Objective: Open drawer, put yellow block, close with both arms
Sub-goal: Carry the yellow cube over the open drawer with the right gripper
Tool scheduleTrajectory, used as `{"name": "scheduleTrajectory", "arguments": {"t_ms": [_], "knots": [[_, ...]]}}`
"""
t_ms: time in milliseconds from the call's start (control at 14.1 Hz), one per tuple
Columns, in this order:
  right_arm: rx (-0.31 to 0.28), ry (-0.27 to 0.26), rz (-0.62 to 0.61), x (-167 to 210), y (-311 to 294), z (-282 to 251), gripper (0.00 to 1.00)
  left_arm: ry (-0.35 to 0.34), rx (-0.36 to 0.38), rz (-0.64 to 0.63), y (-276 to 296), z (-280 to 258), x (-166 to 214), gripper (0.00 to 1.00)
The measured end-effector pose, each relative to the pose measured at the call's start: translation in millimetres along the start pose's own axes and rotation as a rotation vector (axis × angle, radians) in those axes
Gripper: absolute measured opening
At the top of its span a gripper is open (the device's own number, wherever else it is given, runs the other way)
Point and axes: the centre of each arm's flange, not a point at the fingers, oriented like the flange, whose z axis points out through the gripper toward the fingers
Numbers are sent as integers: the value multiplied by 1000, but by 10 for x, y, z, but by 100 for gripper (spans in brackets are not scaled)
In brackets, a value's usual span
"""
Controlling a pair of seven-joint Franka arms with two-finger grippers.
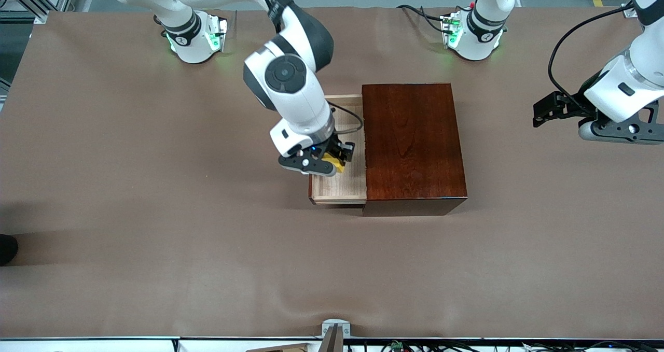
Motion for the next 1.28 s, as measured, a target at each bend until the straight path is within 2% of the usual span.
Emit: {"name": "scheduleTrajectory", "arguments": {"t_ms": [284, 780, 851, 1135, 1277], "knots": [[-11, 4, -33, 83, 49, 327, 56, 1, 0, -5, 3, -6, 1, 100], [-28, -5, -30, 85, 82, 706, 56, 2, 0, -97, 158, -9, -5, 100], [-26, -4, -29, 82, 78, 719, 61, 2, -1, -117, 223, -10, -9, 100], [8, -8, -14, 93, 15, 623, 99, 6, -2, -237, 554, -20, -39, 100], [26, -26, -3, 86, -35, 450, 100, 18, -18, -323, 722, -37, -47, 100]]}}
